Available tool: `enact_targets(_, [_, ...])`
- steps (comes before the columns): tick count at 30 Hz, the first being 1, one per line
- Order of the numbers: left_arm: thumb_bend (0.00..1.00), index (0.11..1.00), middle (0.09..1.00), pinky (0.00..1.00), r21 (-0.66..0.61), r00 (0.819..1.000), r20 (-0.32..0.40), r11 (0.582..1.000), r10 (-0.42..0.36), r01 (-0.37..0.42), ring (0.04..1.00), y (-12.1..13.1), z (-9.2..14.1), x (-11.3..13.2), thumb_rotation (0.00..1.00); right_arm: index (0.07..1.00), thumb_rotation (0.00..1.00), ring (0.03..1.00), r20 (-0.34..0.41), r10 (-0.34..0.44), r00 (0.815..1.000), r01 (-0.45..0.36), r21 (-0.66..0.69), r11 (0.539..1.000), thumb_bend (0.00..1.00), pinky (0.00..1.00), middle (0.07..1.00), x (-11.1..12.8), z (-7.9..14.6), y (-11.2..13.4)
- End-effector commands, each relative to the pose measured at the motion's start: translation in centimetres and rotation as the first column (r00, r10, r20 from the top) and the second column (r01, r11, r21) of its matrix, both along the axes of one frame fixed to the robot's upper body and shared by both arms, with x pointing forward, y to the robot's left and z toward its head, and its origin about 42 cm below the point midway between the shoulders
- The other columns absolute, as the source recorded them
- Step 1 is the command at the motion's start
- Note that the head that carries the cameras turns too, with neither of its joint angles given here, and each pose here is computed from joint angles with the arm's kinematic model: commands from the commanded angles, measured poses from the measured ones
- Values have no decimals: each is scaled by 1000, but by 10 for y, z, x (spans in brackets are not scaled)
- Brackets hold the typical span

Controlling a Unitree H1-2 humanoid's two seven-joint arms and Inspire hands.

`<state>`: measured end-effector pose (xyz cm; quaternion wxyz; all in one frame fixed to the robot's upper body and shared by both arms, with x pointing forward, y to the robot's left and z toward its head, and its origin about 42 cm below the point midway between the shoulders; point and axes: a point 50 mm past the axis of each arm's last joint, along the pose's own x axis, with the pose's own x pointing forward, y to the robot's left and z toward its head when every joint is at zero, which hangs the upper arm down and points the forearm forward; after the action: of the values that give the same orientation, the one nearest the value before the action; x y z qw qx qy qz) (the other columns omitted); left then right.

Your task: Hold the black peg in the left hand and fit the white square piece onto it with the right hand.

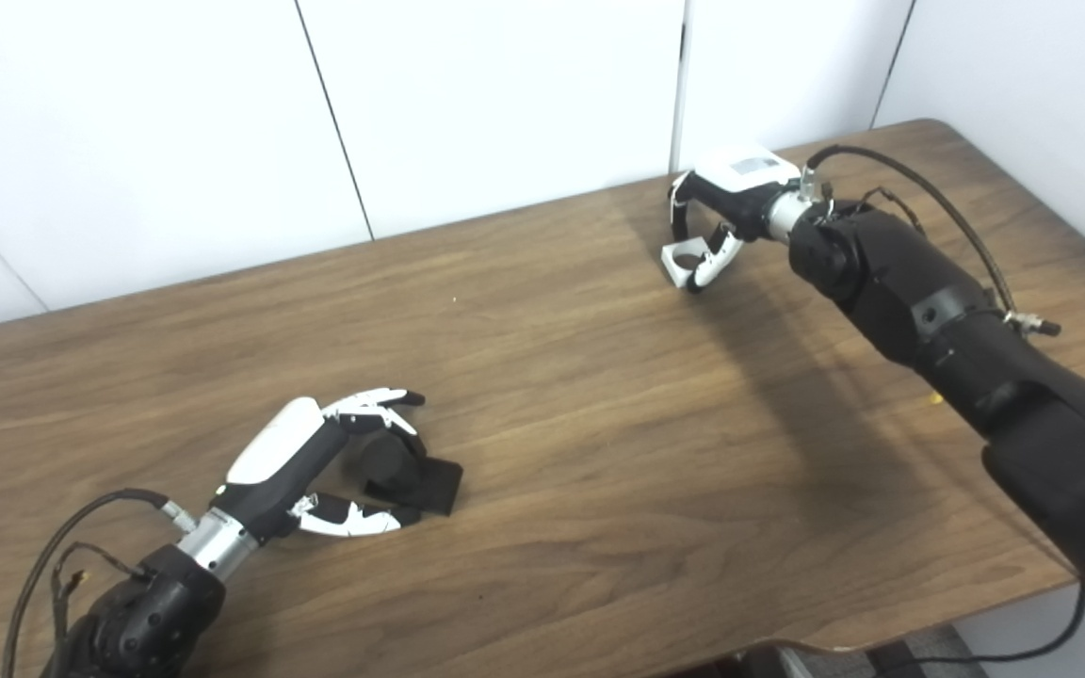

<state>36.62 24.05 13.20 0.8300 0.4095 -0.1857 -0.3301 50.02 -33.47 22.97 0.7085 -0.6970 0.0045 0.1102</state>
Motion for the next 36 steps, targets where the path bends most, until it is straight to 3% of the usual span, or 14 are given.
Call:
enact_targets(1, [838,541,862,862,94,1000,-26,996,2,0,887,15,-6,-4,75,488,144,869,33,-11,999,12,-34,999,511,876,838,5,12,-5])
enact_targets(9, [836,540,864,859,95,1000,-25,996,0,2,889,14,-5,-3,81,487,142,871,66,23,998,-22,-17,1000,513,872,830,1,15,-4])
enact_targets(21, [830,542,872,866,119,999,-40,993,9,-4,900,9,-7,3,129,485,141,896,154,112,982,-123,64,990,516,922,847,-24,46,6])
enact_targets(29, [803,550,900,849,108,992,-122,994,26,-12,927,3,-9,7,135,484,142,900,195,185,963,-201,64,978,517,941,844,-43,67,13])
enact_targets(36, [809,556,917,866,134,987,-162,991,19,3,936,-7,-3,13,207,483,139,894,227,278,933,-304,90,948,518,929,833,-56,76,22])
